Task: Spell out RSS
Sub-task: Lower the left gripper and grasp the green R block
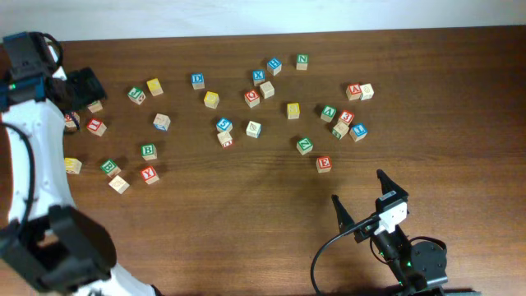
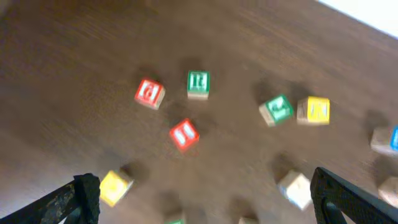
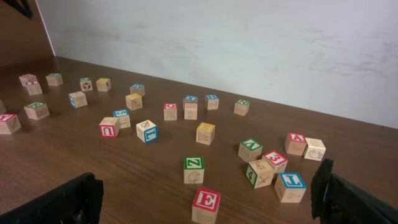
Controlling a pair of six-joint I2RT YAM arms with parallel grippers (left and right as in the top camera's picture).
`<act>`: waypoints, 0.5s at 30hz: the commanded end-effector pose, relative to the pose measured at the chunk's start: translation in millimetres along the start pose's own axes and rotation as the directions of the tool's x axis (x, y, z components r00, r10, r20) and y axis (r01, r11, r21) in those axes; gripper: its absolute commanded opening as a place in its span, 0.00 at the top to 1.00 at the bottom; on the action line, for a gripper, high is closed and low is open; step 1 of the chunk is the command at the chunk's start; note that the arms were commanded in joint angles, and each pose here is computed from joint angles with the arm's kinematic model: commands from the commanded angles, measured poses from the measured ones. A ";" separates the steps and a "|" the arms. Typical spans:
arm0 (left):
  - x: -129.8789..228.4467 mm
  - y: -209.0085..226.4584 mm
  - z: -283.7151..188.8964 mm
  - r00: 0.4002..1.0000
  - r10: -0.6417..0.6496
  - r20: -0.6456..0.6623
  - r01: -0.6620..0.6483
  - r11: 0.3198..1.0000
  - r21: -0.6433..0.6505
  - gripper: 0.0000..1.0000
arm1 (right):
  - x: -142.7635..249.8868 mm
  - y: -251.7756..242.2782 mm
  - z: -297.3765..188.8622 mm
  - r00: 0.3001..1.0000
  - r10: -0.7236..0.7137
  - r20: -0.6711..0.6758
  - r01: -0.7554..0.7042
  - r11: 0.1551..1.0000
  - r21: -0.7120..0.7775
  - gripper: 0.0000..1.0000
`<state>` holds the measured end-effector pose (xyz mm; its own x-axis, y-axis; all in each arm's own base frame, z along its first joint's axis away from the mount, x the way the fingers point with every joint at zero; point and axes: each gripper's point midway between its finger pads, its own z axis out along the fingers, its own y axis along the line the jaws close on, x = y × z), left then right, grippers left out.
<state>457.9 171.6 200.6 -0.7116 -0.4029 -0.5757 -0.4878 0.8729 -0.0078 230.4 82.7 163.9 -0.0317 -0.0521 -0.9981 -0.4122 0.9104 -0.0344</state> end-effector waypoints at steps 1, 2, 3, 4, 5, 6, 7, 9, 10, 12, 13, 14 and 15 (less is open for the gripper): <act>-14.0 -1.6 41.5 1.000 -0.022 -0.022 0.021 1.000 -0.015 0.01 | 2.2 -2.2 -0.2 1.000 0.012 -0.003 -0.012 1.000 0.010 0.02; -17.0 -0.4 58.6 0.999 -0.038 -0.030 0.037 0.999 -0.036 0.01 | 2.2 -2.2 -0.2 1.000 0.012 -0.003 -0.012 1.000 0.010 0.02; -20.1 -1.4 73.3 0.999 -0.041 -0.036 0.039 0.998 -0.043 0.01 | 2.2 -2.2 -0.2 1.000 0.012 -0.003 -0.012 1.000 0.010 0.02; -22.7 -4.0 94.7 0.998 -0.041 -0.046 0.039 0.998 -0.044 0.01 | 2.2 -2.2 -0.2 1.000 0.013 -0.003 -0.013 1.000 0.010 0.02; -23.9 -5.5 106.2 0.998 -0.040 -0.050 0.038 0.998 -0.044 0.01 | 2.2 -2.2 -0.2 1.000 0.012 -0.003 -0.012 1.000 0.010 0.02; -21.9 -7.3 124.7 0.997 -0.039 -0.064 0.036 0.998 -0.045 0.00 | 2.2 -2.2 -0.2 1.000 0.013 -0.003 -0.013 1.000 0.010 0.02; -20.3 -8.1 135.0 0.997 -0.038 -0.072 0.035 0.998 -0.046 0.01 | 2.2 -2.2 -0.2 1.000 0.012 -0.003 -0.012 1.000 0.010 0.02; -12.6 -9.5 161.9 0.995 -0.037 -0.088 0.032 0.998 -0.049 0.01 | 2.2 -2.2 -0.2 1.000 0.012 -0.003 -0.012 1.000 0.010 0.02; -8.8 -9.8 170.7 0.995 -0.036 -0.093 0.031 0.998 -0.051 0.00 | 2.3 -2.2 -0.2 1.000 0.013 -0.003 -0.013 1.000 0.010 0.02; 1.9 -10.2 192.2 0.993 -0.035 -0.110 0.029 0.998 -0.054 0.04 | 2.2 -2.2 -0.2 1.000 0.012 -0.003 -0.012 1.000 0.010 0.02; 5.3 -9.9 198.4 0.993 -0.035 -0.115 0.028 0.998 -0.056 0.07 | 2.2 -2.2 -0.2 1.000 0.012 -0.003 -0.012 1.000 0.010 0.02; 6.2 -10.0 201.4 0.993 -0.035 -0.115 0.028 0.998 -0.056 0.09 | 2.2 -2.2 -0.2 1.000 0.012 -0.003 -0.012 1.000 0.010 0.02; 8.3 -9.5 206.6 0.993 -0.035 -0.116 0.029 0.998 -0.058 0.11 | 2.2 -2.2 -0.2 1.000 0.012 -0.003 -0.012 1.000 0.010 0.02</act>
<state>556.7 209.4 34.8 -0.7605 -0.4506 -0.4675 -0.5201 0.8538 0.0232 230.4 82.7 164.0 -0.0309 -0.0520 -0.9982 -0.4122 0.9104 -0.0346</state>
